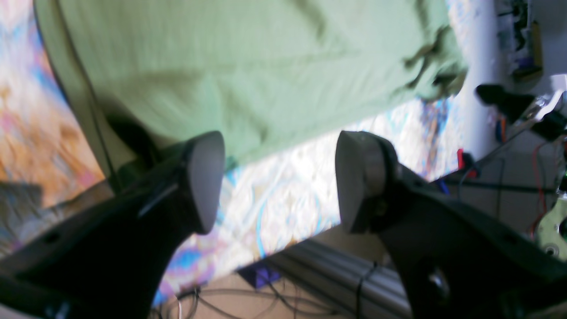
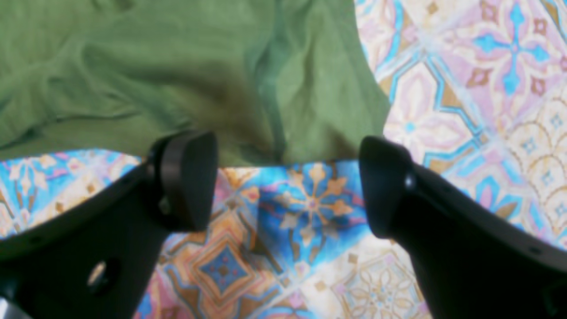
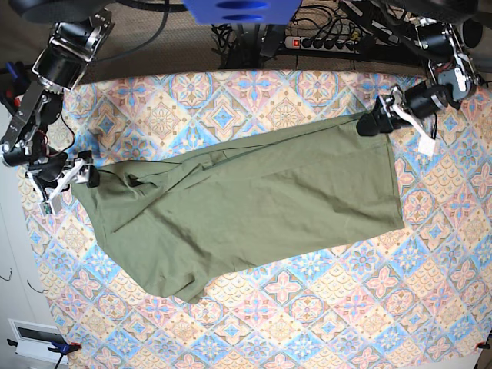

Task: Layout the t-shirt on the table in an organized manner, then fold the t-shirt properly
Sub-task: 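Move the right gripper along the folded edge and grasp the shirt side, then regrasp the folded corner with the left gripper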

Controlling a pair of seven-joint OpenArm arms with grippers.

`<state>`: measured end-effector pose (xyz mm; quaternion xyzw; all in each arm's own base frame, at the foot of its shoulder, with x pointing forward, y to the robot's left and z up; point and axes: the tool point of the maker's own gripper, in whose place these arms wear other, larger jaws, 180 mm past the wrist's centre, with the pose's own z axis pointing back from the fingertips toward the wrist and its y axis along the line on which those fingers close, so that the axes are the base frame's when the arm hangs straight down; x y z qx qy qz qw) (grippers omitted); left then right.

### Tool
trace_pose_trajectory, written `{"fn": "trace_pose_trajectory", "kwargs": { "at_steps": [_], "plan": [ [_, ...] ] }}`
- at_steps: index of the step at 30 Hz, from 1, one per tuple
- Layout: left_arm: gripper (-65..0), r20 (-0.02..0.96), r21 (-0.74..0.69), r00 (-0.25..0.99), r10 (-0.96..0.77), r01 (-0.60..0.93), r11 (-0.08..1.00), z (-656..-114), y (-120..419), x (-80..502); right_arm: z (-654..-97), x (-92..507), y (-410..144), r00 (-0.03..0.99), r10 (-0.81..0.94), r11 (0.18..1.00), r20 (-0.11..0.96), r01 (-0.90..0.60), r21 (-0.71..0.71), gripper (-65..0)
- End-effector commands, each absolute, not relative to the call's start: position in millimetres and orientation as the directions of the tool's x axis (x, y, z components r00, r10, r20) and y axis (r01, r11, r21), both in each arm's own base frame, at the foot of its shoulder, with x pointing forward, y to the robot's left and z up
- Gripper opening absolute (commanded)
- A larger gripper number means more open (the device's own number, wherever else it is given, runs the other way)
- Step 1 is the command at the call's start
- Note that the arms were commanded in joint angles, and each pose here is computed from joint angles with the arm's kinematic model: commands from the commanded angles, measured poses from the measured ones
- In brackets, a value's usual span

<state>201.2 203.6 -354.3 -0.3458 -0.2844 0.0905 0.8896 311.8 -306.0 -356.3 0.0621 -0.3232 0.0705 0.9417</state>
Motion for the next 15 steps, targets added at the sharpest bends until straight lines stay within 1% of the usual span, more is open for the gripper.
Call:
{"fn": "trace_pose_trajectory", "kwargs": {
  "at_steps": [1,4,10,15],
  "plan": [
    [-25.8,0.456,-0.683,0.808,0.374,0.047,0.729,-348.5,199.8,201.4,-341.2,318.7,-309.8,0.745,0.095,0.981,0.660,-0.182,0.063,-17.3],
    [-25.8,0.412,-0.713,0.814,0.409,0.009,0.701,-358.2,188.8,188.2,-340.9,318.1,-303.4,0.734,0.073,0.976,0.675,-0.191,0.102,-18.4],
    [-25.8,0.336,-0.761,0.806,0.487,-0.072,0.645,-371.6,173.2,165.7,-342.0,316.0,-302.6,0.738,0.073,0.976,0.671,-0.193,0.105,-19.7],
    [-25.8,0.339,-0.761,0.738,0.584,-0.149,0.631,-371.3,193.0,160.0,-342.9,315.7,-302.5,0.740,0.071,0.975,0.669,-0.192,0.109,-19.7]
  ]
}}
